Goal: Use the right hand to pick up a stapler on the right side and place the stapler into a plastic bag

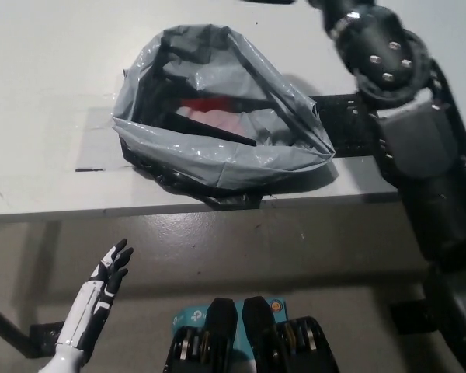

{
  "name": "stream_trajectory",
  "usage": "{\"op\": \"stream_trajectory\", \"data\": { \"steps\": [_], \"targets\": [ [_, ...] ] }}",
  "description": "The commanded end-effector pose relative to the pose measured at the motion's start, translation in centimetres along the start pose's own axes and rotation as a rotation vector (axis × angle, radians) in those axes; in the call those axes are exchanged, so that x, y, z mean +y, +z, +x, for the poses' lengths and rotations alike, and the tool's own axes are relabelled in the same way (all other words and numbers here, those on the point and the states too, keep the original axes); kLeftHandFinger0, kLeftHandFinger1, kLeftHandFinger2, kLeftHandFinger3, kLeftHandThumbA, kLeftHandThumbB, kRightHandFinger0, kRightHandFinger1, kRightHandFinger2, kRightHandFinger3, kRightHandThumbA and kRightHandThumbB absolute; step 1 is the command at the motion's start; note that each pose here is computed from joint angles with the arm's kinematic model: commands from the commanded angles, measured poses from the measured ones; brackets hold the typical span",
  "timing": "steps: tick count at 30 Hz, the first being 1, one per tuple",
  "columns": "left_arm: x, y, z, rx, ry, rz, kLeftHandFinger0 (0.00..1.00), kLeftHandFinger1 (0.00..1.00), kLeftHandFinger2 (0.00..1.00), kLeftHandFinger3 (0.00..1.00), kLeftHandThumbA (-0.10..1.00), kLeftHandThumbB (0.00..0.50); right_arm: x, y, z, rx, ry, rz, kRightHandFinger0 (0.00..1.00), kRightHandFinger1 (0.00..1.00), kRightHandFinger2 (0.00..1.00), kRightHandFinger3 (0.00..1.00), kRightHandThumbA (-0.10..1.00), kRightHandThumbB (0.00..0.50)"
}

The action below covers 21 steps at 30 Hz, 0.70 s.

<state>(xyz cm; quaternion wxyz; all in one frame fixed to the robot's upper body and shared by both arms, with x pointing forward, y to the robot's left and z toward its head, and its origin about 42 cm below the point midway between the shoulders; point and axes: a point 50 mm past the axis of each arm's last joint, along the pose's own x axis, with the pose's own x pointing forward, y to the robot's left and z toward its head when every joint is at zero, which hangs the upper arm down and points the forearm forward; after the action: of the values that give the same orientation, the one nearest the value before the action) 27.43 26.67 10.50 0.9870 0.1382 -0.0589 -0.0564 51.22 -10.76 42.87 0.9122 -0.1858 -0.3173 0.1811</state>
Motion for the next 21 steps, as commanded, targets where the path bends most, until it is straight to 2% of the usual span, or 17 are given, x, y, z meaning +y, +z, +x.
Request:
{"op": "stream_trajectory", "data": {
  "steps": [1, 3, 6, 9, 12, 13, 14, 15, 16, 17, 18, 19, 21],
  "targets": [
    [1.1, 3.1, 2.6, -0.142, 0.007, 0.033, 1.00, 1.00, 1.00, 1.00, 1.00, 0.204, -15.1, 19.1, -17.4, -0.778, -0.267, 0.079, 1.00, 1.00, 1.00, 1.00, 1.00, 0.448],
    [1.4, 3.4, 3.3, -0.153, 0.013, 0.037, 1.00, 1.00, 1.00, 1.00, 1.00, 0.202, -13.6, 18.8, -20.9, -0.796, -0.295, -0.010, 1.00, 1.00, 1.00, 1.00, 1.00, 0.490],
    [1.4, 3.9, 4.6, -0.176, 0.022, 0.026, 1.00, 1.00, 1.00, 1.00, 1.00, 0.195, -10.5, 18.2, -24.7, -0.826, -0.323, -0.087, 1.00, 1.00, 1.00, 1.00, 1.00, 0.500],
    [1.2, 4.1, 5.8, -0.197, 0.022, 0.006, 1.00, 1.00, 1.00, 1.00, 1.00, 0.190, -6.9, 17.0, -28.1, -0.873, -0.317, -0.095, 1.00, 1.00, 1.00, 1.00, 1.00, 0.413],
    [1.4, 4.6, 6.7, -0.215, 0.029, 0.003, 1.00, 1.00, 1.00, 1.00, 1.00, 0.178, -5.4, 16.1, -28.8, -0.888, -0.323, -0.067, 1.00, 1.00, 1.00, 1.00, 0.94, 0.396],
    [1.4, 4.8, 7.0, -0.214, 0.030, 0.003, 1.00, 1.00, 1.00, 1.00, 1.00, 0.184, -5.3, 15.4, -28.8, -0.870, -0.339, -0.082, 1.00, 1.00, 1.00, 1.00, 1.00, 0.397],
    [1.4, 5.0, 7.2, -0.211, 0.031, 0.003, 1.00, 1.00, 1.00, 1.00, 1.00, 0.186, -5.3, 14.9, -28.7, -0.854, -0.337, -0.087, 1.00, 1.00, 1.00, 1.00, 1.00, 0.398],
    [1.5, 5.1, 7.2, -0.211, 0.031, 0.008, 1.00, 1.00, 1.00, 1.00, 1.00, 0.187, -5.3, 14.6, -28.9, -0.838, -0.325, -0.080, 1.00, 1.00, 1.00, 1.00, 1.00, 0.409],
    [1.5, 5.2, 7.2, -0.208, 0.031, 0.009, 1.00, 1.00, 1.00, 1.00, 1.00, 0.198, -4.9, 14.3, -29.3, -0.787, -0.323, -0.067, 1.00, 1.00, 1.00, 1.00, 1.00, 0.477],
    [1.5, 5.4, 7.3, -0.208, 0.030, 0.011, 1.00, 1.00, 1.00, 1.00, 1.00, 0.200, -4.4, 13.8, -29.8, -0.728, -0.307, -0.037, 1.00, 1.00, 1.00, 1.00, 1.00, 0.470],
    [1.3, 5.4, 7.2, -0.206, 0.025, 0.011, 1.00, 1.00, 1.00, 1.00, 1.00, 0.197, -3.5, 13.1, -29.8, -0.712, -0.283, -0.013, 1.00, 1.00, 1.00, 1.00, 1.00, 0.417],
    [1.2, 5.3, 6.9, -0.203, 0.017, 0.009, 1.00, 1.00, 1.00, 1.00, 1.00, 0.196, -2.4, 11.7, -29.4, -0.674, -0.273, -0.020, 1.00, 1.00, 1.00, 1.00, 1.00, 0.393],
    [1.1, 4.9, 6.4, -0.198, 0.005, 0.011, 1.00, 1.00, 1.00, 1.00, 1.00, 0.194, -1.0, 9.7, -29.4, -0.594, -0.248, -0.012, 1.00, 1.00, 1.00, 1.00, 1.00, 0.387]
  ]
}}
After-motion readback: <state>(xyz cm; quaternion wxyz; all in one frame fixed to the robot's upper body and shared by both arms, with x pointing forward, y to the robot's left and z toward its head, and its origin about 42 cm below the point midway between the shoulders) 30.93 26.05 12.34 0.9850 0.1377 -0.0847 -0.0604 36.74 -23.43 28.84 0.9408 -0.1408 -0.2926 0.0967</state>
